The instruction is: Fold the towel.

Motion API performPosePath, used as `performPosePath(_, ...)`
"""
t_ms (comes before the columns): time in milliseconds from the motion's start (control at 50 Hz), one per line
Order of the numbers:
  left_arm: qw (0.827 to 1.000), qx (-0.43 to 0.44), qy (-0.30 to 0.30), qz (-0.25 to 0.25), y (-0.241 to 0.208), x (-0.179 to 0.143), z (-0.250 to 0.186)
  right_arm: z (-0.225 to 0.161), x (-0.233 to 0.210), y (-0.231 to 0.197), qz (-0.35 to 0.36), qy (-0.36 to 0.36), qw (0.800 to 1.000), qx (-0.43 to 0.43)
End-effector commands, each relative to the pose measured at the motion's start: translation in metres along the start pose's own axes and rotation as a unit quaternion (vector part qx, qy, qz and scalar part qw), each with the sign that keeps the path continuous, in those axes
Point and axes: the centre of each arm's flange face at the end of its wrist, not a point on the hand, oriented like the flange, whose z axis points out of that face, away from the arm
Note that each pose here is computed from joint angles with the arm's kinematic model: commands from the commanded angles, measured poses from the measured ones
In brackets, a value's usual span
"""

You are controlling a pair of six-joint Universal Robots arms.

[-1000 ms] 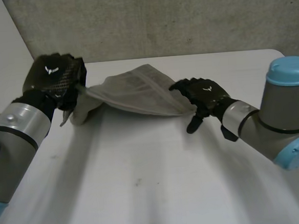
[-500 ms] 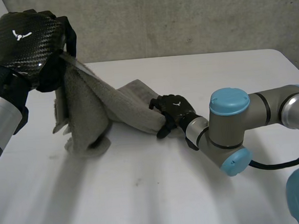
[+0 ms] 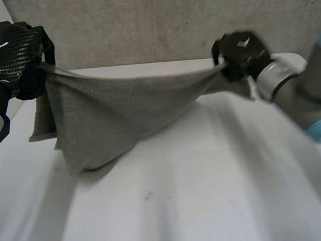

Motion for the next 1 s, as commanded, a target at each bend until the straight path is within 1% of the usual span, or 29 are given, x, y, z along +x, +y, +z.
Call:
performPosePath(20, 1.0, -0.001, -0.001, 0.005, 0.004, -0.011, 0.008, -0.056, 0.034, -0.082, -0.125, 0.013, 0.992, -0.03)
performPosePath(120, 1.0, -0.008, 0.026, 0.002, 0.009, -0.006, 0.008, -0.086, 0.042, -0.106, -0.172, 0.012, 0.982, -0.076)
performPosePath(240, 0.997, -0.054, 0.055, -0.007, 0.025, 0.002, 0.005, -0.103, 0.039, -0.108, -0.197, -0.004, 0.973, -0.12)
performPosePath(300, 0.994, -0.084, 0.068, -0.012, 0.036, 0.006, 0.007, -0.103, 0.034, -0.093, -0.201, -0.026, 0.968, -0.148)
performPosePath(340, 0.992, -0.103, 0.076, -0.016, 0.044, 0.008, 0.01, -0.094, 0.029, -0.062, -0.195, -0.055, 0.96, -0.191)
performPosePath(420, 0.986, -0.135, 0.089, -0.023, 0.064, 0.013, 0.019, -0.082, 0.024, -0.03, -0.196, -0.078, 0.949, -0.234)
performPosePath(480, 0.982, -0.157, 0.099, -0.014, 0.083, 0.017, 0.032, -0.069, 0.021, -0.006, -0.198, -0.086, 0.941, -0.261)
performPosePath(520, 0.98, -0.167, 0.107, 0.011, 0.099, 0.017, 0.051, -0.059, 0.022, 0.004, -0.198, -0.082, 0.939, -0.268)
performPosePath(540, 0.98, -0.167, 0.107, 0.011, 0.099, 0.017, 0.052, -0.047, 0.023, 0.011, -0.201, -0.073, 0.941, -0.262)
performPosePath(560, 0.981, -0.161, 0.108, 0.03, 0.102, 0.017, 0.065, -0.033, 0.025, 0.015, -0.205, -0.059, 0.945, -0.248)
performPosePath(580, 0.981, -0.161, 0.108, 0.03, 0.102, 0.017, 0.065, -0.033, 0.025, 0.015, -0.205, -0.059, 0.945, -0.247)
performPosePath(600, 0.982, -0.146, 0.11, 0.05, 0.101, 0.017, 0.081, -0.019, 0.029, 0.014, -0.206, -0.038, 0.953, -0.22)
performPosePath(620, 0.984, -0.12, 0.111, 0.068, 0.094, 0.019, 0.098, -0.019, 0.029, 0.014, -0.206, -0.038, 0.953, -0.22)
performPosePath(640, 0.984, -0.12, 0.111, 0.068, 0.094, 0.019, 0.098, -0.001, 0.039, 0.006, -0.209, -0.004, 0.962, -0.173)
performPosePath(660, 0.988, -0.083, 0.105, 0.08, 0.079, 0.018, 0.116, -0.001, 0.039, 0.006, -0.21, -0.004, 0.962, -0.173)
performPosePath(680, 0.991, -0.04, 0.091, 0.088, 0.062, 0.013, 0.134, 0.018, 0.052, -0.011, -0.214, 0.042, 0.971, -0.102)
performPosePath(700, 0.991, -0.04, 0.091, 0.088, 0.062, 0.012, 0.134, 0.018, 0.053, -0.012, -0.214, 0.043, 0.971, -0.101)
performPosePath(720, 0.993, 0.013, 0.067, 0.095, 0.039, 0.005, 0.153, 0.031, 0.063, -0.035, -0.216, 0.084, 0.973, -0.023)
performPosePath(740, 0.992, 0.067, 0.041, 0.1, 0.013, -0.002, 0.165, 0.038, 0.072, -0.056, -0.219, 0.116, 0.968, 0.043)
performPosePath(760, 0.992, 0.068, 0.04, 0.1, 0.013, -0.002, 0.166, 0.038, 0.072, -0.056, -0.219, 0.116, 0.968, 0.043)
performPosePath(780, 0.988, 0.117, 0.009, 0.102, -0.012, -0.011, 0.174, 0.04, 0.079, -0.079, -0.22, 0.145, 0.958, 0.11)
performPosePath(800, 0.988, 0.117, 0.009, 0.102, -0.012, -0.011, 0.174, 0.039, 0.085, -0.1, -0.221, 0.169, 0.946, 0.168)
performPosePath(820, 0.982, 0.16, -0.024, 0.098, -0.034, -0.021, 0.178, 0.039, 0.085, -0.1, -0.221, 0.17, 0.945, 0.169)
performPosePath(840, 0.977, 0.186, -0.049, 0.092, -0.047, -0.028, 0.18, 0.034, 0.087, -0.117, -0.223, 0.184, 0.933, 0.212)
performPosePath(860, 0.977, 0.187, -0.05, 0.092, -0.047, -0.028, 0.18, 0.029, 0.087, -0.125, -0.226, 0.191, 0.926, 0.235)
performPosePath(900, 0.971, 0.212, -0.082, 0.075, -0.063, -0.036, 0.176, 0.025, 0.085, -0.126, -0.226, 0.188, 0.926, 0.237)
performPosePath(960, 0.972, 0.209, -0.084, 0.065, -0.064, -0.036, 0.173, 0.021, 0.081, -0.115, -0.22, 0.175, 0.935, 0.214)
performPosePath(980, 0.977, 0.191, -0.077, 0.054, -0.056, -0.034, 0.169, 0.021, 0.081, -0.115, -0.22, 0.175, 0.936, 0.214)
performPosePath(1000, 0.984, 0.161, -0.069, 0.045, -0.039, -0.031, 0.166, 0.02, 0.075, -0.104, -0.213, 0.162, 0.944, 0.192)
